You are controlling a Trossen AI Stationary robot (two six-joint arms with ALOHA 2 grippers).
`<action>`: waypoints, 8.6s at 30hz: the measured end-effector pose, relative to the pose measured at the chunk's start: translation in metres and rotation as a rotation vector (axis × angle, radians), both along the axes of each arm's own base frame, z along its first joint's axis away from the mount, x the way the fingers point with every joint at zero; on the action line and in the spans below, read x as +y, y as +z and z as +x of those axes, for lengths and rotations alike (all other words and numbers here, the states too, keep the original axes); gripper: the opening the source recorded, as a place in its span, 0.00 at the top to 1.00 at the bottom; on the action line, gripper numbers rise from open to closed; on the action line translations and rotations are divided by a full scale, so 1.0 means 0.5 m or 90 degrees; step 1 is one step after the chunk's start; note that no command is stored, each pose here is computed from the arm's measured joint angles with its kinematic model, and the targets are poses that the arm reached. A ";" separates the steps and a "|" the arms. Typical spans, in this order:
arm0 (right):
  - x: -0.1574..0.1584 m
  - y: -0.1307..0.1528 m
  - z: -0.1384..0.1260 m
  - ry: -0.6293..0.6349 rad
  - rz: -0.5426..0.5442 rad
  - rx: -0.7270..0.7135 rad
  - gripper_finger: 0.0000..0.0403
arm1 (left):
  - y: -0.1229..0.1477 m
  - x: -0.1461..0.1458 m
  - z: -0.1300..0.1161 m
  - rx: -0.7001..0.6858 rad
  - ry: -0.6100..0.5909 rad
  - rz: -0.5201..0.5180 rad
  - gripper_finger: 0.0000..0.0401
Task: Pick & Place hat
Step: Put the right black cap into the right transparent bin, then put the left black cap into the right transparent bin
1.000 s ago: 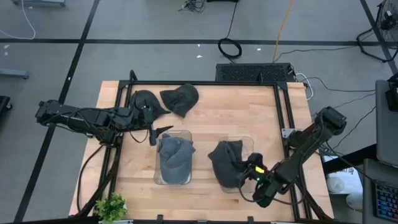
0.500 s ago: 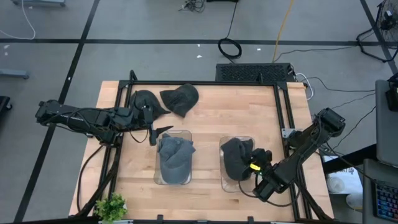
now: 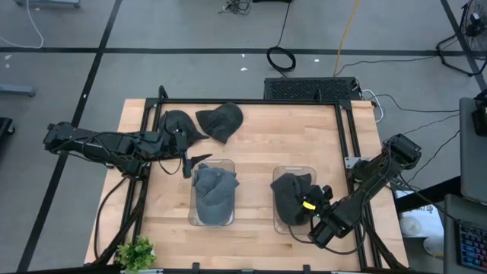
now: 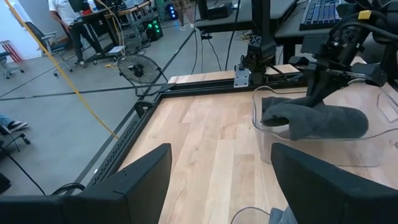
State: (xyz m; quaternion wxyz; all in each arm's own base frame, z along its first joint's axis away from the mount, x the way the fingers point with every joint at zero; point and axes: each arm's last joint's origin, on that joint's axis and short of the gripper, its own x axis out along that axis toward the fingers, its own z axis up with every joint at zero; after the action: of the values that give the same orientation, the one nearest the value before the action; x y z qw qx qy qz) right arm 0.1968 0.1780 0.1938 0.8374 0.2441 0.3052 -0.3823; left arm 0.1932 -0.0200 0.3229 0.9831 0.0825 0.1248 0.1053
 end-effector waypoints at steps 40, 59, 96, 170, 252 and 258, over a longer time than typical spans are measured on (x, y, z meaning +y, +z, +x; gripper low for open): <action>-0.027 0.185 0.093 0.525 -0.193 -0.102 0.99 | 0.000 0.000 0.000 0.000 0.000 0.000 0.30; -0.036 0.098 0.135 0.588 -0.013 0.382 1.00 | 0.000 0.000 0.000 0.000 0.000 0.000 0.30; -0.051 0.106 0.146 0.496 -0.003 0.332 1.00 | 0.000 0.000 0.000 0.000 0.000 0.000 0.30; -0.241 0.162 0.189 0.371 -0.320 -0.065 1.00 | 0.000 0.000 0.000 0.000 0.000 0.000 0.29; -0.551 0.069 0.114 0.401 -0.319 -0.206 0.51 | -0.239 0.370 -0.072 0.721 0.659 -0.522 0.31; -0.550 0.064 0.113 0.404 -0.307 -0.193 0.51 | -0.256 0.385 -0.072 0.739 0.648 -0.537 0.33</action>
State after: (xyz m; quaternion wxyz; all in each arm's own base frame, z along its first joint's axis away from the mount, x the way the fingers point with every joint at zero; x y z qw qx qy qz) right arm 0.2532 -0.0971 0.2256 0.9820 -0.0115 0.1400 -0.1260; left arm 0.1570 0.1725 0.1947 0.5469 -0.3125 0.6549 0.4176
